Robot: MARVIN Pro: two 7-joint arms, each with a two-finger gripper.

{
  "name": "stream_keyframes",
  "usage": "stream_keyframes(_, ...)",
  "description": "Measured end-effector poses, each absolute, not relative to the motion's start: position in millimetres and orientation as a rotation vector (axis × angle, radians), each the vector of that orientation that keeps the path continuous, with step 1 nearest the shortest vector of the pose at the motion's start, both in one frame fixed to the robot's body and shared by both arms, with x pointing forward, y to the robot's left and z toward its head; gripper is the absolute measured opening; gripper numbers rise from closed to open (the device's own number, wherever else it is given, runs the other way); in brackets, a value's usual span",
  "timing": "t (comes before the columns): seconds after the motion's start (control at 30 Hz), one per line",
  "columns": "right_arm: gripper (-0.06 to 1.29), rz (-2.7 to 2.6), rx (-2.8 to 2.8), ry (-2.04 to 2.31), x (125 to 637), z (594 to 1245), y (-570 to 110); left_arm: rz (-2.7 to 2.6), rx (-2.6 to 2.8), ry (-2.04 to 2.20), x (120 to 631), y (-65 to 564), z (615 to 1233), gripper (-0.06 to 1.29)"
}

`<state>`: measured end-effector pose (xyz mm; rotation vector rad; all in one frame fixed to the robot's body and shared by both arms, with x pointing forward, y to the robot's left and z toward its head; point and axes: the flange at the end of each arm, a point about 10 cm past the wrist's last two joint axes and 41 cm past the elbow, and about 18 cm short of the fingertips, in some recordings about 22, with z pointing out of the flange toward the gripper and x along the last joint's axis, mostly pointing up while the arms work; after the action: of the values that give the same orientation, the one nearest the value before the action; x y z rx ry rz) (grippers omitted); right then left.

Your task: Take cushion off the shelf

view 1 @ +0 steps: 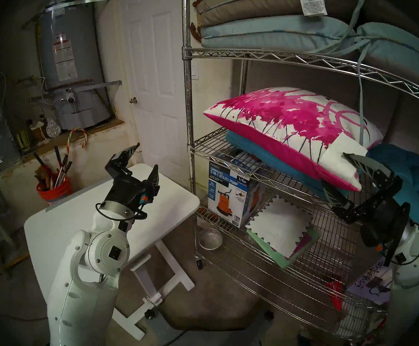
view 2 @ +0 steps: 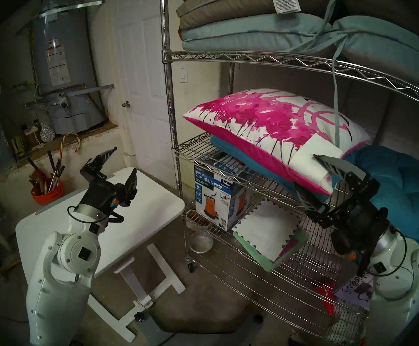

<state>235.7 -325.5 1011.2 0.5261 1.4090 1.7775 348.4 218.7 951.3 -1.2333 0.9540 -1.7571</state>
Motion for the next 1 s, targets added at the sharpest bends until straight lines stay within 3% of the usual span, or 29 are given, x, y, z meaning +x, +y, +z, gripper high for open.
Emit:
stream_keyframes(0.77, 1.22, 1.777, 0.526, 1.409, 236, 1011, -326, -1.759, -1.139, 0.930, 364, 214, 970, 1.27)
stream_keyframes(1.0, 1.22, 1.777, 0.526, 1.409, 236, 1011, -326, -1.756, -1.106, 1.087, 381, 179, 952, 1.27)
